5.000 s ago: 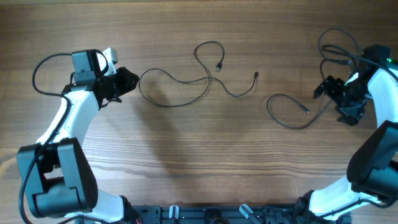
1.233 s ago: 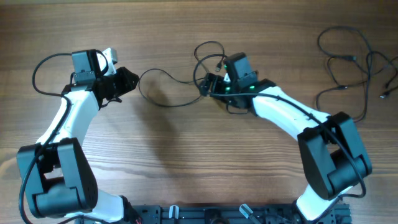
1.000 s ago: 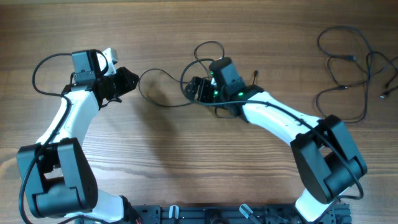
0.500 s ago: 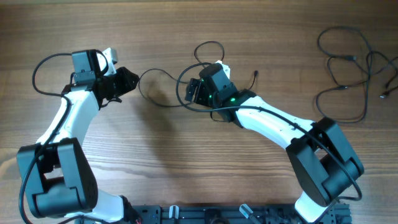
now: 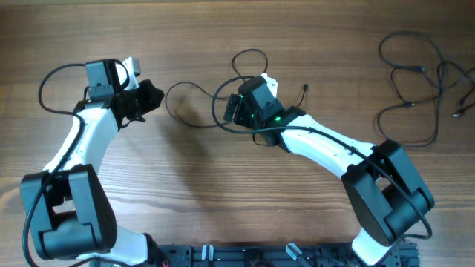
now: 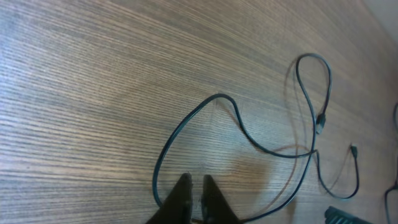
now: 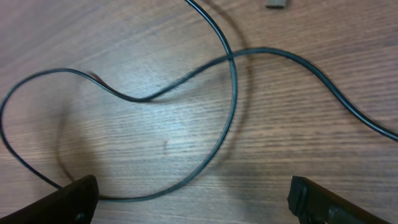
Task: Untangle cables
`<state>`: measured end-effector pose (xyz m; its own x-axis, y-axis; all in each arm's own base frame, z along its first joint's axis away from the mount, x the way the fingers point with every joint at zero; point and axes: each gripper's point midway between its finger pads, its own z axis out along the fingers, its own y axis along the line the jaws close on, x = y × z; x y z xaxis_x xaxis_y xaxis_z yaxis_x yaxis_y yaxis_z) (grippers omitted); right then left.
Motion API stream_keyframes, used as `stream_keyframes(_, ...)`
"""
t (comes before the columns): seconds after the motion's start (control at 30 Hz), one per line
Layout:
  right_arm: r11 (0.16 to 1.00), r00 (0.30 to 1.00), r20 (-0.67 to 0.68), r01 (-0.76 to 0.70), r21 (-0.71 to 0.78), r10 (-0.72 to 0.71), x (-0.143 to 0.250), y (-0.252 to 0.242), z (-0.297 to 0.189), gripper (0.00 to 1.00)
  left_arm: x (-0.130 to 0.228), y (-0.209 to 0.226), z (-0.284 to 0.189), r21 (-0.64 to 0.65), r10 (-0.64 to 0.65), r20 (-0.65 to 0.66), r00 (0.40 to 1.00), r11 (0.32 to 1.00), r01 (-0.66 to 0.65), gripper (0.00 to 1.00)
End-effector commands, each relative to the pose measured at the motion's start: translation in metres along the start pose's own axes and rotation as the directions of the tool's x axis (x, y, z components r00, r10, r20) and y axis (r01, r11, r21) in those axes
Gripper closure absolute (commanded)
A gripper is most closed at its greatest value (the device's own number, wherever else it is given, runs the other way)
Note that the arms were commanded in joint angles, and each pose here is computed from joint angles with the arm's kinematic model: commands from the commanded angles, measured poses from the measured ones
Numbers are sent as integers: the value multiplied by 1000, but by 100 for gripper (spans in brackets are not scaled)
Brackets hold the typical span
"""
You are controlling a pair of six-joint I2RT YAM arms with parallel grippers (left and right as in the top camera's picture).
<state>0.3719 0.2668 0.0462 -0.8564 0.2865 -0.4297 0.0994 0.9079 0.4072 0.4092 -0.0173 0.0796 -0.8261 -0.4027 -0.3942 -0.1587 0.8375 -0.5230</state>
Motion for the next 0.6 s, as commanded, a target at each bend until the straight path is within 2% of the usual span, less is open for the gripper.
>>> stream_keyframes(0.0,999,1000,-4,-3,42,3,5,-10,8,0,8,6,2,-19,-13,-26,1000,1000,13,96)
stream_keyframes(0.23,992,997,81,-7,123,-3,-11,-25,5,0,-14,-16,-12,0,-126,-17,992,992,126,96)
stream_keyframes(0.4,938,976,133,-203,280,172,-16,-73,-5,0,-31,-54,-28,-47,-57,-16,998,997,56,96)
stream_keyframes(0.57,911,963,116,-266,315,242,-25,-100,-8,0,-30,-95,-22,-67,61,14,998,996,-60,95)
